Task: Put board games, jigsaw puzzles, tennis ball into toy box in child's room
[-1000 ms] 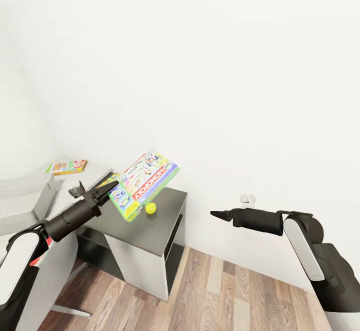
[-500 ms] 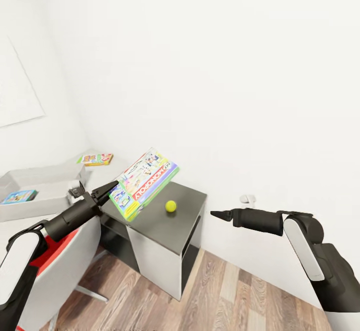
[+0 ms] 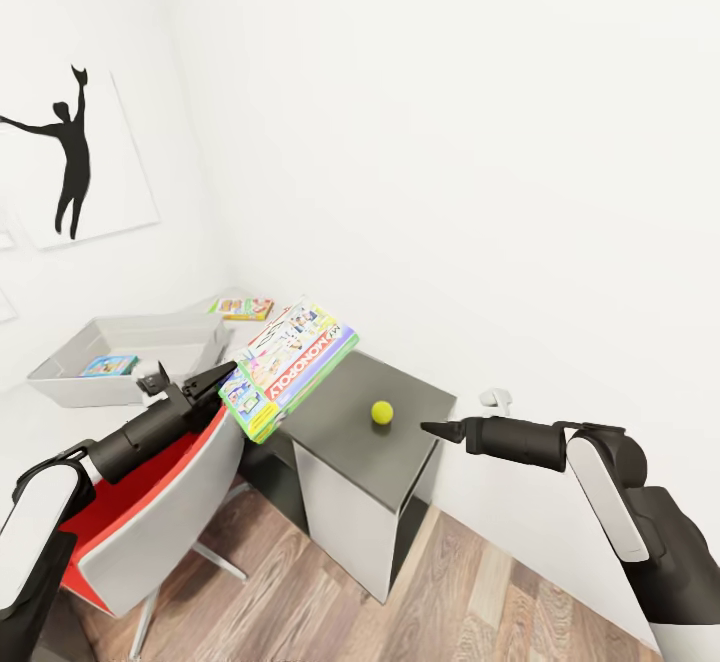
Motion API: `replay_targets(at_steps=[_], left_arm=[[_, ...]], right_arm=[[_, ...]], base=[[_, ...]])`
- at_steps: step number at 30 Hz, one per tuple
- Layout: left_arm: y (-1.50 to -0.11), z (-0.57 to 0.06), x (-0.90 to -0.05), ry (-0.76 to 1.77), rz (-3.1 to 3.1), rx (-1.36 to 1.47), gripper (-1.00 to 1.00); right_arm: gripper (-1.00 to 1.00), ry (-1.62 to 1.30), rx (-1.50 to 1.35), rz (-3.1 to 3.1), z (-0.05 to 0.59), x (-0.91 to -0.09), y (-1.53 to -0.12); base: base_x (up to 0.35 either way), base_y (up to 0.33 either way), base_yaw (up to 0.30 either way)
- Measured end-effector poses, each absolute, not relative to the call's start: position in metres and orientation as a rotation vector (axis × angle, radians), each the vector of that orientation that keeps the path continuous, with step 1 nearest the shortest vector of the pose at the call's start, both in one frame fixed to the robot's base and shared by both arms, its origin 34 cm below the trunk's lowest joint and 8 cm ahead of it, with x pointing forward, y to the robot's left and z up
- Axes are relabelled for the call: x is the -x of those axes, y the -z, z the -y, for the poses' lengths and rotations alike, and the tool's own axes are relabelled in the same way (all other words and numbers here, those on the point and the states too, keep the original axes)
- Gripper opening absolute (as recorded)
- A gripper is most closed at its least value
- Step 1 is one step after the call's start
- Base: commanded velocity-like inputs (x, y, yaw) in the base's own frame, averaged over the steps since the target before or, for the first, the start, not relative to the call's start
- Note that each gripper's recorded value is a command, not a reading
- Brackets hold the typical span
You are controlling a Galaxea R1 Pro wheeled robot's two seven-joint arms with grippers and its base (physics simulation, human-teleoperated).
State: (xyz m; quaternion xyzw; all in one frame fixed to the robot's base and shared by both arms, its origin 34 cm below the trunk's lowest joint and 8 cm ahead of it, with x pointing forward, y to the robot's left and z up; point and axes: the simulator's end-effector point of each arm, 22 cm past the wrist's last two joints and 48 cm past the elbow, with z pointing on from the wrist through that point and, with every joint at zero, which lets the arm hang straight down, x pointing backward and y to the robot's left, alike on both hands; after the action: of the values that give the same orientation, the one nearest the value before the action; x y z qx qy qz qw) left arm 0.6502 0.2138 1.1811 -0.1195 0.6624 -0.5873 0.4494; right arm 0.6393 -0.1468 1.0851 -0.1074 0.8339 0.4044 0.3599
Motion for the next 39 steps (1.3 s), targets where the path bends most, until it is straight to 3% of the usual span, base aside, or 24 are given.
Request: replay_targets(at_steps=[32, 39], left_arm=[[-1.1901, -0.2132, -0.6444, 1.491, -1.597, 0.266, -1.00], [-1.1884, -0.2156, -0.6428, 1.493, -1.593, 0.275, -1.00]], right_arm=[[1.00, -1.036, 0.275, -2.152, 0.1500, -0.6398, -1.0848], [1.00, -1.035, 0.272, -2.150, 0.1513, -0.6402, -1.0855]], base=[[0.000, 0.000, 0.292], [0.000, 0.000, 0.089]])
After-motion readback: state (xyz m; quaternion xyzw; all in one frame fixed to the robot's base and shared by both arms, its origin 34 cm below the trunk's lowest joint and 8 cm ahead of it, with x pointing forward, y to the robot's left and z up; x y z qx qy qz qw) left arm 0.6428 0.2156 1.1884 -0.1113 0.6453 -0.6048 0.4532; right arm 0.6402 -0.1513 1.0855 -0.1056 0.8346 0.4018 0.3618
